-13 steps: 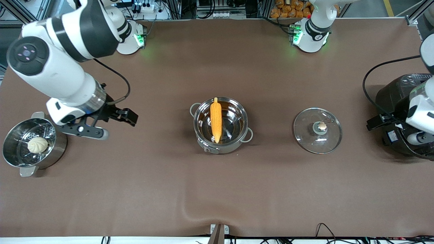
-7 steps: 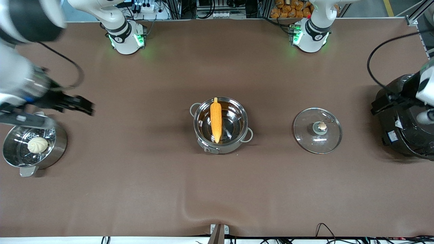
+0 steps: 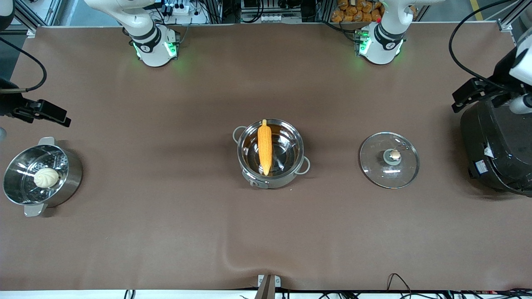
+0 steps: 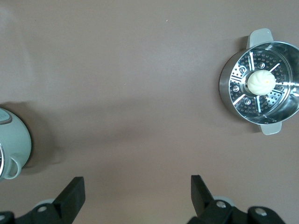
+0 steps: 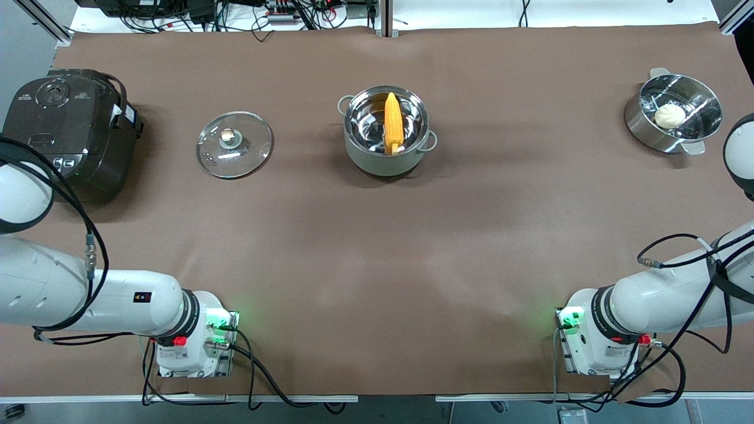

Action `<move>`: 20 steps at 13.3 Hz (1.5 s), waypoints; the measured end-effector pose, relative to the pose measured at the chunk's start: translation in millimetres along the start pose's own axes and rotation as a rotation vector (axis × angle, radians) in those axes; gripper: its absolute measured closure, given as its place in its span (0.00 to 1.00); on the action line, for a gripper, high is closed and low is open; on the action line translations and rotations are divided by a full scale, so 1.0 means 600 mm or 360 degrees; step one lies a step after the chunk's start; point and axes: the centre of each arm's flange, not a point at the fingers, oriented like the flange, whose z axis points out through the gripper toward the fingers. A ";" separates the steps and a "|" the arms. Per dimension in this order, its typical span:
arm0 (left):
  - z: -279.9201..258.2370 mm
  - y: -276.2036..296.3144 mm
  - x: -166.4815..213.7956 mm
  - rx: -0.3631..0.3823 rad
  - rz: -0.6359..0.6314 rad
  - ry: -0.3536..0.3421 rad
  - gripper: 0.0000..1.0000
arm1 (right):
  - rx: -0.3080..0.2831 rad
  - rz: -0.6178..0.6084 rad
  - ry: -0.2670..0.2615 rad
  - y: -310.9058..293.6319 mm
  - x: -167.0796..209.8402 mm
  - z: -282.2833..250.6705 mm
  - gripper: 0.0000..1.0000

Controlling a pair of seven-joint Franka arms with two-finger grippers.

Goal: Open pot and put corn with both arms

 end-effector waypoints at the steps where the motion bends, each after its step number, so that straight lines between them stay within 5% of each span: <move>1: 0.001 0.000 0.000 0.0000 -0.0001 -0.0001 0.00 | 0.0001 0.0002 -0.0002 0.009 0.001 0.000 0.00; 5: 0.002 -0.011 0.003 0.0002 -0.0011 -0.0003 0.00 | -0.0007 0.0005 -0.0117 0.027 -0.016 0.003 0.00; 15: 0.003 -0.002 0.001 0.0001 0.0047 -0.0006 0.00 | 0.0031 -0.0075 -0.0027 0.072 -0.030 -0.033 0.00; 20: 0.008 -0.006 -0.013 0.0017 0.0161 -0.0095 0.00 | 0.0034 -0.0076 -0.0017 0.064 -0.028 -0.032 0.00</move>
